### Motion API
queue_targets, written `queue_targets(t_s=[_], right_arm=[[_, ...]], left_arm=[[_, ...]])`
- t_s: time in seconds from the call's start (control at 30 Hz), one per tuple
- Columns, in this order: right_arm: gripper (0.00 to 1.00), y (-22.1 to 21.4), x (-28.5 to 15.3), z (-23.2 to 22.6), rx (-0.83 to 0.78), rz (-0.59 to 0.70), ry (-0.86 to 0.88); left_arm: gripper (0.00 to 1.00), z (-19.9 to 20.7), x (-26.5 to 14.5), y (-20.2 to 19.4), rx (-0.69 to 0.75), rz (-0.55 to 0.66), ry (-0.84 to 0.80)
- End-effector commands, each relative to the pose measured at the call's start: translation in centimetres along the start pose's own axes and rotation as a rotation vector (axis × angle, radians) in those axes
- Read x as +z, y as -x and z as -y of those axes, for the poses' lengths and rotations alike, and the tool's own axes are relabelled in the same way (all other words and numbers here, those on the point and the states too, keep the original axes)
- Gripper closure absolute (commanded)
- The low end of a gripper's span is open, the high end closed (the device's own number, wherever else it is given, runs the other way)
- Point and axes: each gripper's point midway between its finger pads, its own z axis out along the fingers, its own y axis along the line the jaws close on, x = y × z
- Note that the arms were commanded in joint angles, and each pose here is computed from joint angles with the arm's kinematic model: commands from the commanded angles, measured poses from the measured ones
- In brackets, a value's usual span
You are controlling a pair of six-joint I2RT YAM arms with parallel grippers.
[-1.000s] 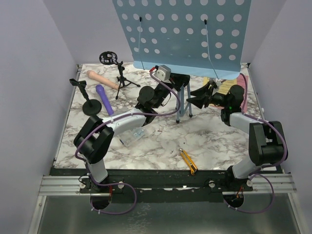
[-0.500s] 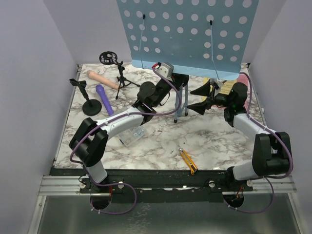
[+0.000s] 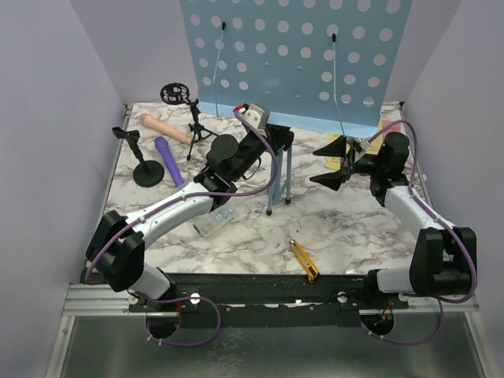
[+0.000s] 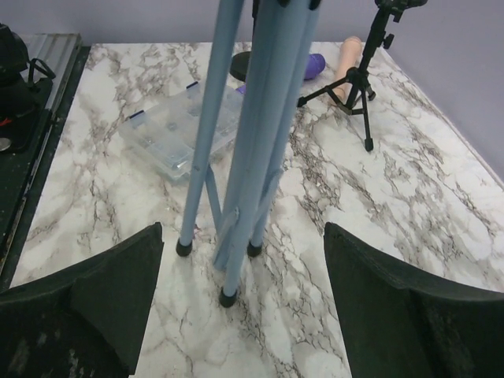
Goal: Pack up the instrument practice props
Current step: Place the music stand at the center of the board.
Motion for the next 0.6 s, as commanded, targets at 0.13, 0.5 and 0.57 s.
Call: queue_targets(t_s=[0.13, 0.5, 0.57], right_arm=[[0.15, -0.3, -0.7, -0.9, -0.018, 0.003, 0.033], [0.15, -1.3, -1.7, 0.4, -0.001, -0.01, -0.024], [0.15, -1.5, -1.9, 0.6, 0.001, -0.011, -0.03]], left_arm=[[1.0, 3.9, -5.2, 12.2, -0.078, 0.196, -0.128], [1.0, 3.7, -9.3, 12.7, -0.133, 0.055, -0.086], [1.0, 3.5, -9.5, 12.6, -0.131, 0.045, -0.075]])
